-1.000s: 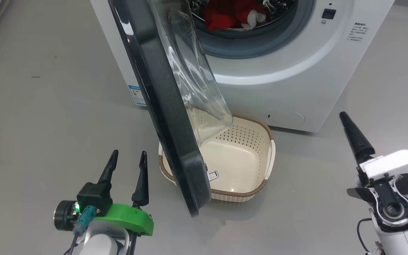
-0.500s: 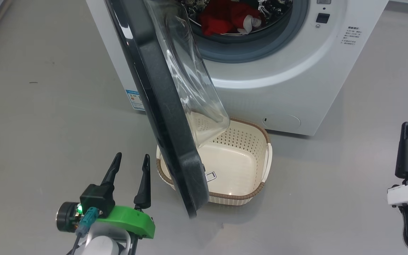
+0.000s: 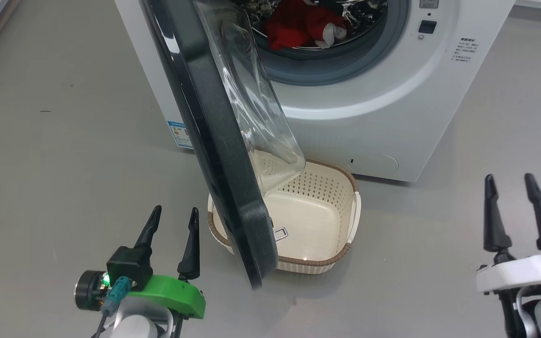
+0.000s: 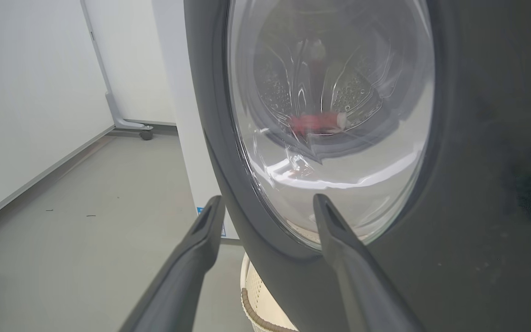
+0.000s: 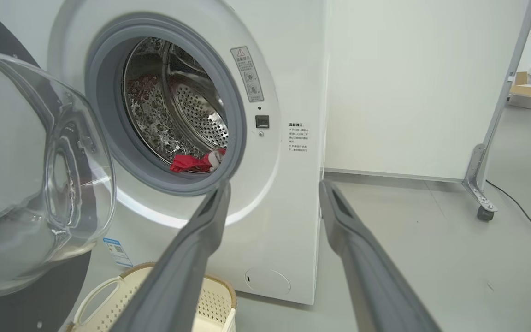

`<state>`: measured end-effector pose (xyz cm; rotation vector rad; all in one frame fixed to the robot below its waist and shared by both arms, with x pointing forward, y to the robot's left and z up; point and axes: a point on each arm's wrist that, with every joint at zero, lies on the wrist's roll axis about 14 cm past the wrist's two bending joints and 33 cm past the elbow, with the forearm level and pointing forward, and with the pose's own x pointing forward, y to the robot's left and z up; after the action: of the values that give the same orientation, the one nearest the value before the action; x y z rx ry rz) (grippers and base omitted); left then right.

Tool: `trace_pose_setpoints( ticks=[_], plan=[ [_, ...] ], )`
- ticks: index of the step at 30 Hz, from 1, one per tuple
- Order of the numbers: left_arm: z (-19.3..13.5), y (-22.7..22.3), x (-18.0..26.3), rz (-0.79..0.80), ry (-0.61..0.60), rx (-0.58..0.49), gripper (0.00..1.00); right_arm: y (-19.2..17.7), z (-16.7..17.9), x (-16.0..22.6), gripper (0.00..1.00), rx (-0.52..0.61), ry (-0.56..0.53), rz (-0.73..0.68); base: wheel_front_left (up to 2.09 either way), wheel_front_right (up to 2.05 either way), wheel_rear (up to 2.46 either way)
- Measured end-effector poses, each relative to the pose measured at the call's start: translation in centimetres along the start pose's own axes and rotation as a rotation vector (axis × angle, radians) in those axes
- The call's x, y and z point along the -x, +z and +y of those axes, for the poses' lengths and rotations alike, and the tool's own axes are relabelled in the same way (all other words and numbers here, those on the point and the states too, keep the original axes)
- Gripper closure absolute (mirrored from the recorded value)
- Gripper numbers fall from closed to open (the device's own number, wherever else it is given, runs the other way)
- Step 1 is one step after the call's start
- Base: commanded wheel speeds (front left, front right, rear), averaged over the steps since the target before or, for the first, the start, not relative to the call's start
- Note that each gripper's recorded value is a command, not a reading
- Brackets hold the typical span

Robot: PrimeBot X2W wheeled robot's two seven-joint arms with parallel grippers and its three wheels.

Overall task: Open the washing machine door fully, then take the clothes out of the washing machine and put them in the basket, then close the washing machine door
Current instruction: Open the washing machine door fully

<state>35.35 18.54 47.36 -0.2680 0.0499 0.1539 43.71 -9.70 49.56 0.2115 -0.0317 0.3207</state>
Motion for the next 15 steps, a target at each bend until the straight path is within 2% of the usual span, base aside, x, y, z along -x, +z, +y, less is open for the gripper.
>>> trace_pose_setpoints(
  ticks=[15],
  plan=[
    [0.2, -0.2, 0.0, 0.007, 0.007, -0.001, 0.0, -2.3, 4.3, 1.4, 0.0, -0.03, 0.064, 0.05, 0.0, 0.0, 0.0]
  ],
)
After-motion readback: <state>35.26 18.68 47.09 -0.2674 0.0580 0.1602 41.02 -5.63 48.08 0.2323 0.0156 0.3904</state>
